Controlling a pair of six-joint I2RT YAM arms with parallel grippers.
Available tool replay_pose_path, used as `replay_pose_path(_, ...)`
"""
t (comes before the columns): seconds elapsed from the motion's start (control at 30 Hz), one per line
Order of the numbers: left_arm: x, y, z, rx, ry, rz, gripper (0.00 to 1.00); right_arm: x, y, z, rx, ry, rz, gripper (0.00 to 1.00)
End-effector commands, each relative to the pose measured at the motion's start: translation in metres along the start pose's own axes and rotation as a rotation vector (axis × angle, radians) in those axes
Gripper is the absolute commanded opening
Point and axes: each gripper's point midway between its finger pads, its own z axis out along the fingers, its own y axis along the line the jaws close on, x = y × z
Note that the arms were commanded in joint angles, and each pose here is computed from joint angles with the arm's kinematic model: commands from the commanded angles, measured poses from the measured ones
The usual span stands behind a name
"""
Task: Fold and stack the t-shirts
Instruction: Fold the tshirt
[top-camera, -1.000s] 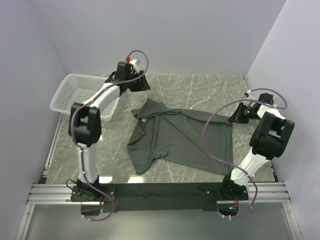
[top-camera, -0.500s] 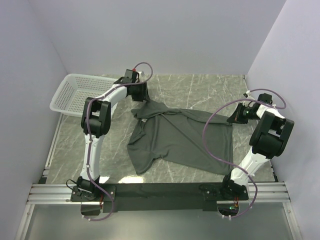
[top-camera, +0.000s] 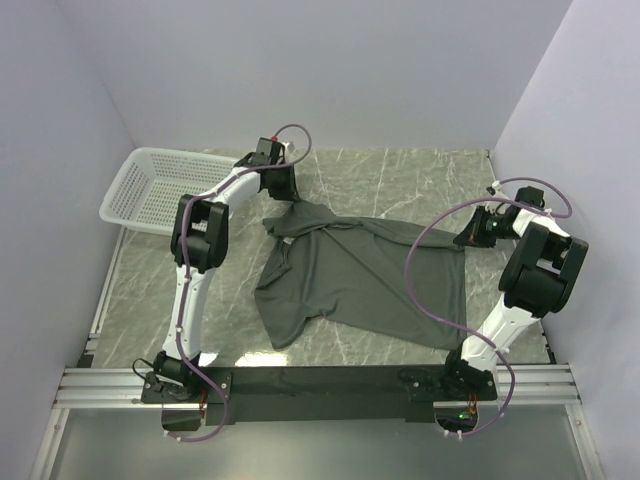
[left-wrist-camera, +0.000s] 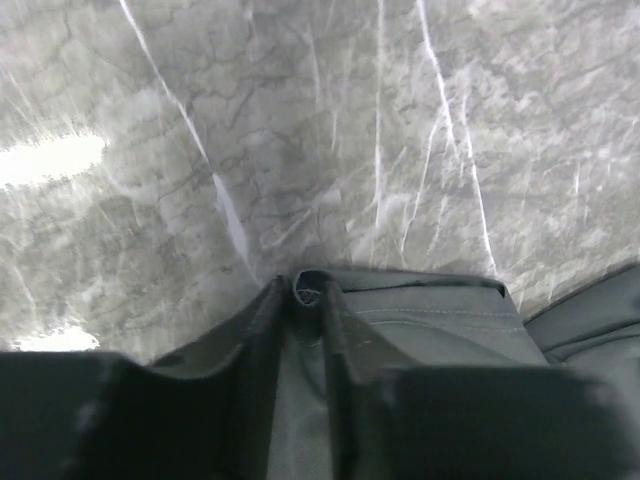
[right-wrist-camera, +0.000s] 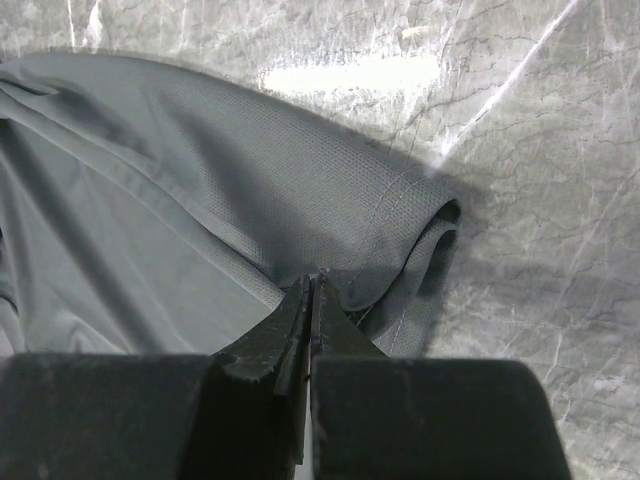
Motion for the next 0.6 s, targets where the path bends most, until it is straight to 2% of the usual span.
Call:
replay_pose_path(0.0,-0.003,0.000,0.002,-0.016,0.000,0.018,0.21,-0.009,0.005,-0.002,-0.017,-0.018,-0.019,0.00)
replay_pose_path(0.03,-0.005,-0.003,0.001,-0.006,-0.003,0.015,0.17,-0.009,0.005,-0.002,-0.017,-0.018,-0.019,0.00)
replay_pose_path(0.1,-0.015,-0.009,-0.005,0.007,-0.027,0.023,0.03,-0.011,0.007,-0.004,-0.018,-0.022,-0.024,0.00)
replay_pose_path(0.13,-0.019,-0.012,-0.008,0.014,-0.039,0.025,0.01,-0.011,0.007,-0.005,-0.018,-0.024,-0.024,0.00)
replay_pose_path(0.23,-0.044,-0.029,-0.029,0.052,-0.114,0.042,0.00,-0.015,0.012,-0.011,-0.028,-0.038,-0.042,0.00)
replay_pose_path(0.33,-0.076,-0.050,-0.067,0.086,-0.223,0.068,0.00,-0.025,0.024,-0.024,-0.032,-0.083,-0.095,0.00)
replay_pose_path(0.37,-0.096,-0.063,-0.093,0.105,-0.299,0.088,0.00,-0.028,0.028,-0.029,-0.032,-0.097,-0.111,0.00)
replay_pose_path(0.43,-0.106,-0.071,-0.114,0.111,-0.348,0.107,0.00,-0.033,0.040,-0.044,-0.031,-0.136,-0.165,0.00)
replay_pose_path(0.47,-0.120,-0.082,-0.140,0.127,-0.409,0.126,0.00,-0.034,0.044,-0.050,-0.029,-0.150,-0.181,0.00)
replay_pose_path(0.53,-0.123,-0.083,-0.157,0.115,-0.447,0.140,0.00,-0.035,0.055,-0.065,-0.024,-0.187,-0.232,0.00)
replay_pose_path(0.57,-0.133,-0.090,-0.180,0.125,-0.499,0.153,0.00,-0.035,0.058,-0.070,-0.021,-0.199,-0.248,0.00)
